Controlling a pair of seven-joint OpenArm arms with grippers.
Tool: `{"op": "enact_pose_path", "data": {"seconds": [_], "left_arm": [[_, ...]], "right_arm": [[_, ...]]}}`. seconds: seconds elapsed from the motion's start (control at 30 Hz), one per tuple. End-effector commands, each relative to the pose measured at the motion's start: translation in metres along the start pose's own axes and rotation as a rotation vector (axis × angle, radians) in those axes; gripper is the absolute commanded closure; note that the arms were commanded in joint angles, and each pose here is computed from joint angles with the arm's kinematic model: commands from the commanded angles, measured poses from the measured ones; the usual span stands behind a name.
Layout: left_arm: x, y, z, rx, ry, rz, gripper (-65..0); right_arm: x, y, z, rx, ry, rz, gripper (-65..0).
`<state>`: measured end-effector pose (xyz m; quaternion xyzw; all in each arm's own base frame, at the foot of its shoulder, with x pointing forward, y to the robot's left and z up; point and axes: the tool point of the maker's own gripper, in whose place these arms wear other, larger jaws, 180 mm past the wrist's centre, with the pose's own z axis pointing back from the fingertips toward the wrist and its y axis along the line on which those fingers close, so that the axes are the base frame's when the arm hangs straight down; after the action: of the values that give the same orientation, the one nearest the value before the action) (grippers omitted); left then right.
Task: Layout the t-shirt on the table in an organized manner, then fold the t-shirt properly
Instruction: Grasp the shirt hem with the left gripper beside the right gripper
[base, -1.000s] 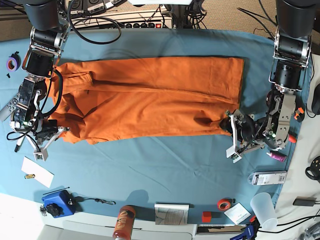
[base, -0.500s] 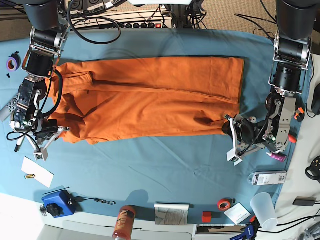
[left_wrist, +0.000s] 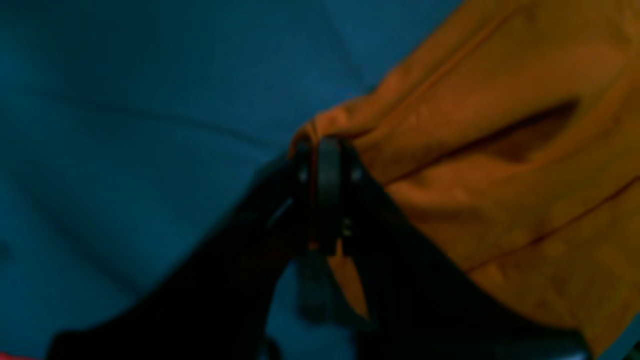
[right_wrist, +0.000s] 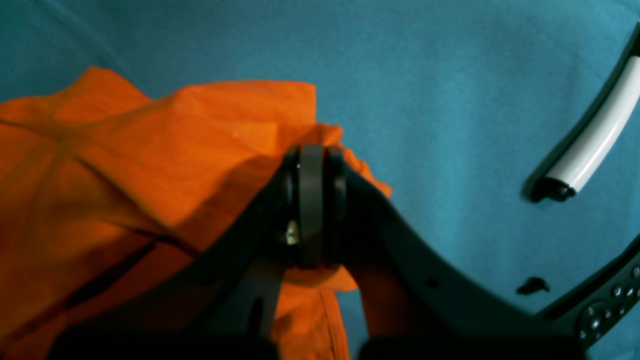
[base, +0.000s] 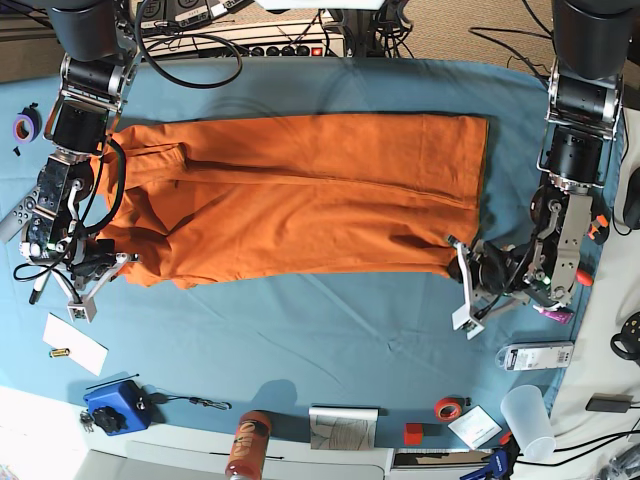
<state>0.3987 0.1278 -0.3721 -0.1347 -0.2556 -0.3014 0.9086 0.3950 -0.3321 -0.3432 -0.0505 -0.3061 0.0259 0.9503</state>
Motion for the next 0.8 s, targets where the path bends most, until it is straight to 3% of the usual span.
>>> {"op": "enact_pose_path", "data": {"seconds": [0.0,0.43,0.6,0.77], "left_arm": [[0.023,0.009,0.013,0.024,-0.059,-0.019,0.0],[0.025,0.016,0.017,0.064,-0.055,-0.042,0.0],[0.037,0.048,0.034,0.186,-0.087,0.067,0.0],[0.046,0.058,0.049,0.174,-0.134,0.118,0.0]], "right_arm": [[0.022,-0.010,0.010,-0.020,-0.061,0.001,0.0],[0.022,-0.010,0.010,-0.020,-0.061,0.001,0.0],[0.022,-0.010,0.010,-0.021,-0.060,0.002,0.0],[0.022,-0.010,0.010,-0.020,-0.060,0.001,0.0]]}}
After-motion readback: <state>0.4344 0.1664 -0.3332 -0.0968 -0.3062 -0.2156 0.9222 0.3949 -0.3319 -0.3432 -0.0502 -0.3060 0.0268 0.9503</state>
